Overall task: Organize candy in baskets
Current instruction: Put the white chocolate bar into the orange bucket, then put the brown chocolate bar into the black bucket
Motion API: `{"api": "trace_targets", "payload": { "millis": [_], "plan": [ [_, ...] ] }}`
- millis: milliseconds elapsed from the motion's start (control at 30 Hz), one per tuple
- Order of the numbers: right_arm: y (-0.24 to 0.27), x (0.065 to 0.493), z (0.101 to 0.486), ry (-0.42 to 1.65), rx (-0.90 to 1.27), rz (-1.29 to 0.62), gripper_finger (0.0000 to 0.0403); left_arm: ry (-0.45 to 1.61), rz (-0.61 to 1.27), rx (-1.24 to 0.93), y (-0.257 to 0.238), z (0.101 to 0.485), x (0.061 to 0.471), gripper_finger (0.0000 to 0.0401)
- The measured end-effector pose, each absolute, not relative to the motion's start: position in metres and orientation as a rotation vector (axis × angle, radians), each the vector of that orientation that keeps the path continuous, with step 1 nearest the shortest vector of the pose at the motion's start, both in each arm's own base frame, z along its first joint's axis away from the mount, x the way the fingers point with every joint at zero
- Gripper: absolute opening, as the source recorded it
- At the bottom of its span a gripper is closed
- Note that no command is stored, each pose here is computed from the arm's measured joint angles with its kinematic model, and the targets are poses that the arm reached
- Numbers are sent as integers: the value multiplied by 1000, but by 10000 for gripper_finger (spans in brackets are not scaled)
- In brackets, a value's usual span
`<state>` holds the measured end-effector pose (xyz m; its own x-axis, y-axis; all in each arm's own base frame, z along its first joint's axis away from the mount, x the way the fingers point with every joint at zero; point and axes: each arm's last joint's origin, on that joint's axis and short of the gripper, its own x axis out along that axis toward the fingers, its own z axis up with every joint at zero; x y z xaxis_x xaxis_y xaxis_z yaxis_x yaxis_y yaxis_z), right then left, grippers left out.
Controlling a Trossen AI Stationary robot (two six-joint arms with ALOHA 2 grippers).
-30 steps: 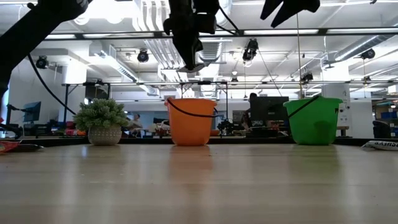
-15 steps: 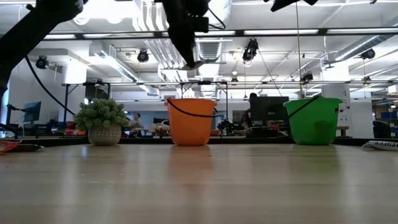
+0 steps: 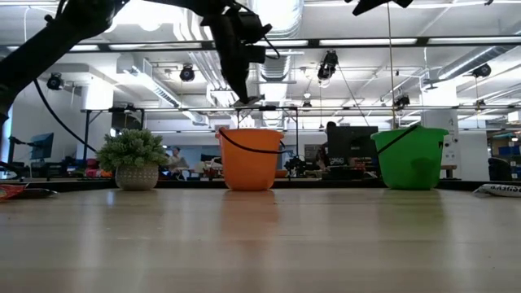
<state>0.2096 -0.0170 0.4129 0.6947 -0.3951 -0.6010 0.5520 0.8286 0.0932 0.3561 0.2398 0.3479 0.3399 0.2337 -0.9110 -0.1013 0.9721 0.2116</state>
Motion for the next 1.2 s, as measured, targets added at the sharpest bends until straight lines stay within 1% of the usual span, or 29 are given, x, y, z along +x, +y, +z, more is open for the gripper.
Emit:
{"api": "trace_targets", "payload": {
  "millis": [233, 500, 633, 833, 933, 1033, 1200],
  "plan": [
    [-17, 210, 413, 608, 253, -528, 189, 1205, 228, 117, 242, 348, 355, 70],
    [-17, 210, 413, 610, 246, -528, 189, 1204, 241, 100, 242, 348, 354, 138],
    [-18, 210, 413, 610, 243, -528, 189, 1249, 246, 62, 239, 346, 351, 164],
    [-18, 211, 412, 621, 203, -523, 189, 1387, 226, -48, 230, 342, 339, 173],
    [-18, 215, 410, 638, 175, -516, 189, 1374, 232, -99, 229, 340, 339, 173],
    [-18, 220, 407, 661, 146, -508, 189, 1328, 171, -174, 224, 341, 343, 173],
    [-20, 227, 402, 697, 103, -501, 189, 1316, 148, -191, 215, 342, 348, 173]
  ]
}}
